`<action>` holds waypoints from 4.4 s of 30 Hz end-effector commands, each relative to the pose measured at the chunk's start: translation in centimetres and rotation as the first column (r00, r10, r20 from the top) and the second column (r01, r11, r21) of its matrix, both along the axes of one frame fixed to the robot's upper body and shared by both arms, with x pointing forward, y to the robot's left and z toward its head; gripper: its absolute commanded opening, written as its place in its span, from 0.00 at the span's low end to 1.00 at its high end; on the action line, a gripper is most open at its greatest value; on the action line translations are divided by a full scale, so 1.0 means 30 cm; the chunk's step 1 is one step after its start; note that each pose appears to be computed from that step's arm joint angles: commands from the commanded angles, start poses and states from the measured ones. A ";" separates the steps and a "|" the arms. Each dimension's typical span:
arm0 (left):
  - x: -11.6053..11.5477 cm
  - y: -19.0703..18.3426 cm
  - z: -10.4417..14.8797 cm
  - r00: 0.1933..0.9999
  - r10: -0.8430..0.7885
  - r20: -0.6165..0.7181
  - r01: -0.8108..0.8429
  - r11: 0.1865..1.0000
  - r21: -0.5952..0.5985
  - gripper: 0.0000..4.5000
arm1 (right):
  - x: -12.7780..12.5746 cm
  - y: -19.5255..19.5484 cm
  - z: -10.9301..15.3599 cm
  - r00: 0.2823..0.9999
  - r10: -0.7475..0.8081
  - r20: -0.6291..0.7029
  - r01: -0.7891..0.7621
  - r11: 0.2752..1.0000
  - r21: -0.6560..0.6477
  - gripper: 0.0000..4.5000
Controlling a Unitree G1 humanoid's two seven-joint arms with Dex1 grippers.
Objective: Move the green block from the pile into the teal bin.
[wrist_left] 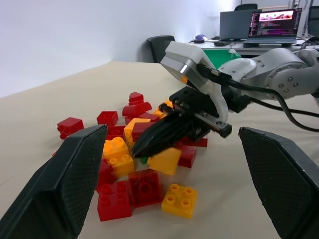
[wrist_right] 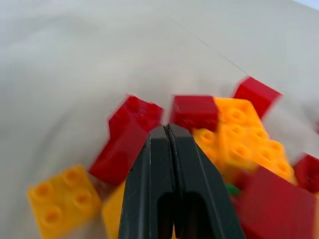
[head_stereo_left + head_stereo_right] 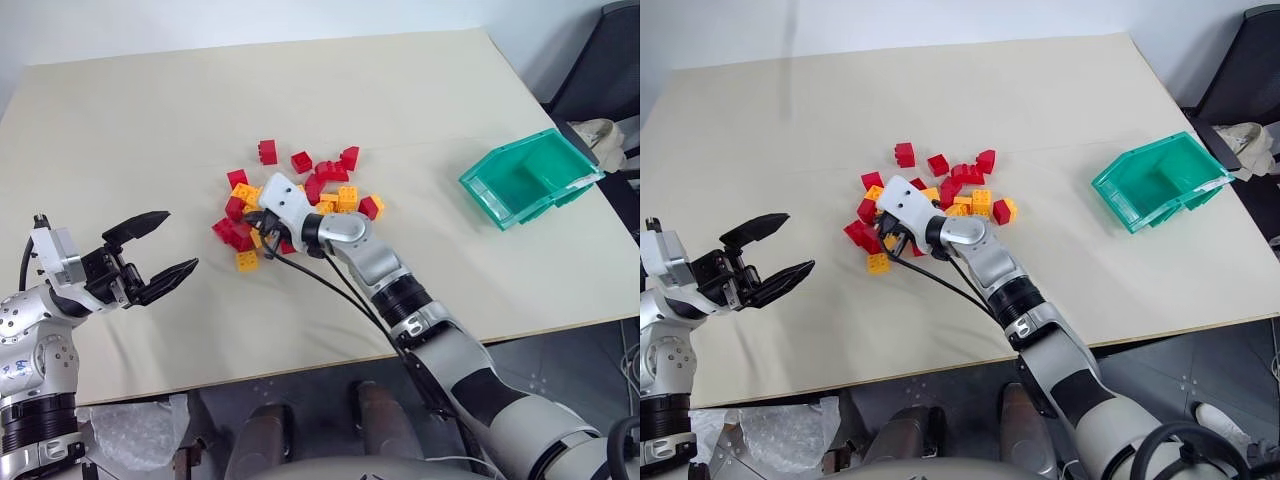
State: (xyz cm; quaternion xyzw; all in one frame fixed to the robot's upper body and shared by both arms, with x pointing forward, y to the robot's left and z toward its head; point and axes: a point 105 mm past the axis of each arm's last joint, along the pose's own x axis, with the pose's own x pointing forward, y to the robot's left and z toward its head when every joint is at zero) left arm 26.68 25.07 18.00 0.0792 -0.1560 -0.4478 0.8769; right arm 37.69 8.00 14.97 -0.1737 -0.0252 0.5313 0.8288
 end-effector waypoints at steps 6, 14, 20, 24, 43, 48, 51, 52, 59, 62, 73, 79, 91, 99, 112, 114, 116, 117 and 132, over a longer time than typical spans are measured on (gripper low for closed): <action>-0.004 0.009 0.020 0.999 0.025 0.031 -0.025 1.000 0.007 1.00 | 0.132 -0.147 0.065 0.971 -0.209 0.118 0.210 0.978 0.007 0.01; 0.011 0.014 0.028 0.999 0.021 0.029 -0.021 1.000 0.012 1.00 | 0.099 -0.356 0.126 0.979 -0.152 0.135 0.155 0.988 -0.011 0.01; 0.017 -0.003 0.016 1.000 -0.028 0.002 0.028 1.000 0.013 1.00 | 0.002 -0.532 0.206 0.997 -0.048 0.060 0.046 0.998 0.031 0.01; 0.029 -0.012 0.012 0.999 -0.052 -0.011 0.052 0.999 0.013 1.00 | -0.064 -0.694 0.202 1.000 -0.020 -0.011 0.019 0.997 -0.080 0.21; 0.037 -0.007 0.027 0.995 -0.097 -0.012 0.097 0.995 0.017 1.00 | -0.108 -0.713 0.290 0.994 -0.105 0.019 0.107 0.979 -0.175 0.99; 0.039 -0.017 0.026 0.995 -0.096 -0.006 0.096 0.995 0.016 1.00 | -0.009 -0.506 0.222 0.997 -0.071 0.006 0.070 0.977 -0.199 0.99; 0.036 -0.019 0.026 0.996 -0.090 0.000 0.090 0.996 0.017 1.00 | 0.063 -0.402 0.197 0.995 -0.097 -0.005 0.094 0.974 -0.207 0.99; 0.035 -0.019 0.028 0.996 -0.087 0.004 0.087 0.996 0.017 1.00 | 0.080 -0.375 0.186 0.994 -0.103 -0.020 0.097 0.974 -0.205 0.99; 0.004 -0.013 0.036 0.998 -0.054 0.026 0.053 0.998 0.018 1.00 | 0.149 -0.265 0.087 0.990 -0.128 -0.055 0.105 0.946 -0.308 0.99; -0.016 -0.001 0.029 0.999 -0.025 0.025 0.024 0.999 0.021 1.00 | 0.154 -0.258 0.064 0.990 -0.122 -0.063 0.091 0.927 -0.363 0.99; -0.036 -0.014 0.017 1.000 -0.002 0.022 0.001 1.000 0.008 1.00 | 0.209 -0.276 0.041 0.977 -0.212 -0.019 0.182 0.878 -0.444 0.99; -0.030 -0.013 0.019 1.000 0.002 0.027 -0.002 1.000 0.007 1.00 | 0.233 -0.307 0.037 0.966 -0.255 0.048 0.243 0.825 -0.510 0.99; -0.014 -0.020 0.019 1.000 -0.003 0.019 0.003 1.000 -0.001 1.00 | 0.195 -0.301 0.016 0.977 -0.195 -0.087 0.126 0.855 -0.502 0.65; 0.001 -0.022 0.027 1.000 -0.011 0.022 0.011 1.000 0.000 1.00 | 0.184 -0.298 0.128 0.984 -0.139 -0.113 0.084 0.913 -0.399 0.48; 0.078 -0.215 0.019 0.992 -0.126 -0.031 0.126 0.992 -0.010 1.00 | 0.037 -0.640 0.369 0.994 -0.075 0.081 0.088 0.981 -0.174 0.48; 0.095 -0.276 0.021 0.985 -0.169 -0.030 0.169 0.986 -0.003 1.00 | 0.018 -0.757 0.385 0.980 -0.173 0.101 0.191 0.960 -0.204 0.48; 0.105 -0.326 0.020 0.977 -0.211 -0.032 0.211 0.977 0.015 1.00 | 0.006 -0.858 0.395 0.955 -0.271 0.125 0.294 0.924 -0.245 0.48; 0.110 -0.351 0.018 0.972 -0.231 -0.038 0.232 0.972 0.026 1.00 | 0.002 -0.910 0.404 0.937 -0.320 0.143 0.348 0.901 -0.261 0.48; 0.287 -0.595 0.029 0.942 -0.331 -0.048 0.334 0.934 0.127 1.00 | 0.058 -1.362 0.372 0.597 -0.740 0.309 0.792 0.483 -0.373 0.48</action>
